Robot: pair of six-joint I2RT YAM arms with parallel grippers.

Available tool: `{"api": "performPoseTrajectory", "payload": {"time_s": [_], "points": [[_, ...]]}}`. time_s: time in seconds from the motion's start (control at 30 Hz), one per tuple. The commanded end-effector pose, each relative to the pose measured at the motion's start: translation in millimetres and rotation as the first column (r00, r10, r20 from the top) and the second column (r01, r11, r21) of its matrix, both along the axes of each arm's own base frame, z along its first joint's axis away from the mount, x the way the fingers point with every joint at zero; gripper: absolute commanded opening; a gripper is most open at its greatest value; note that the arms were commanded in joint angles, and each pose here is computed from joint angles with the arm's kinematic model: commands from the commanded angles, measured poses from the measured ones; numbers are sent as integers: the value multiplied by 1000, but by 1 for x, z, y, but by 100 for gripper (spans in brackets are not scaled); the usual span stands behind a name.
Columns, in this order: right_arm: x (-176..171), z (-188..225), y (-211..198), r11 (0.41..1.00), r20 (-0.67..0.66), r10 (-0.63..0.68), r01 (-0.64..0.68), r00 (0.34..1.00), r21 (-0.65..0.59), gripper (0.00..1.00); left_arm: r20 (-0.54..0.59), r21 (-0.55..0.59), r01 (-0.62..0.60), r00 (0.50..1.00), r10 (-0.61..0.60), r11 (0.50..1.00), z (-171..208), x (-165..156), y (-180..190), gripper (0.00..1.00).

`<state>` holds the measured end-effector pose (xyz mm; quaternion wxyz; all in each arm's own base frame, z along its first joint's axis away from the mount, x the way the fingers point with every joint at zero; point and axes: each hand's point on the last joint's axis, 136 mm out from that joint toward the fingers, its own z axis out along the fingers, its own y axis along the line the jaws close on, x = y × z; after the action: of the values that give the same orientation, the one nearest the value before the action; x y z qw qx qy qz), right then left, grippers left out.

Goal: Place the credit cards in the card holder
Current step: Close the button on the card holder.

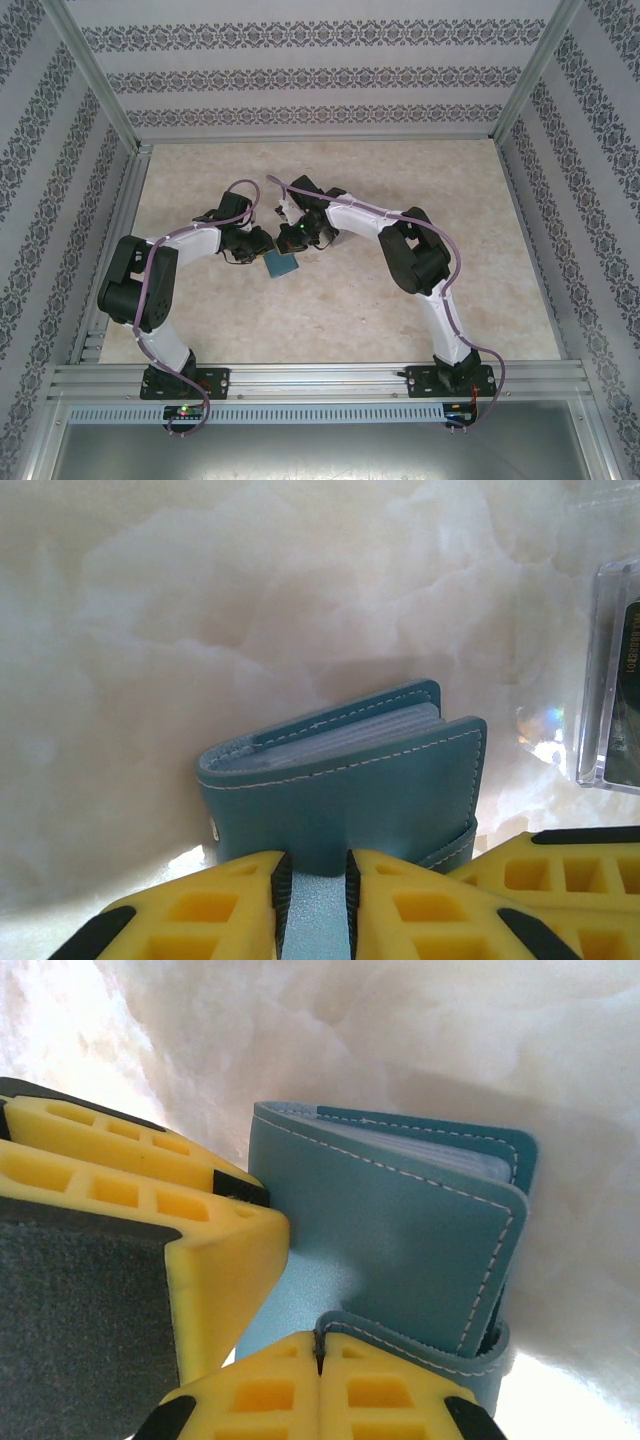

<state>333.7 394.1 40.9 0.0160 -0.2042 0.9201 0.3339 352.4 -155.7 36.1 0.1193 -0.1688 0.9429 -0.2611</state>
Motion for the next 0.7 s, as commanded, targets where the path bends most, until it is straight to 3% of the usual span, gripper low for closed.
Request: {"api": "performPoseTrajectory", "payload": {"time_s": [0.0,0.2,0.67], "points": [[-28,-84,-25,970,-63,17,-32,998,-242,0,-54,2,17,998,-17,1000,-23,-10,-7,26],[-32,-95,-30,955,-65,30,-47,997,-294,0,-56,-1,19,998,-19,1000,-24,-10,-7,26],[-35,-93,-26,961,-74,25,-45,997,-273,0,-43,-3,20,999,-20,1000,-20,-11,-7,26]]}}
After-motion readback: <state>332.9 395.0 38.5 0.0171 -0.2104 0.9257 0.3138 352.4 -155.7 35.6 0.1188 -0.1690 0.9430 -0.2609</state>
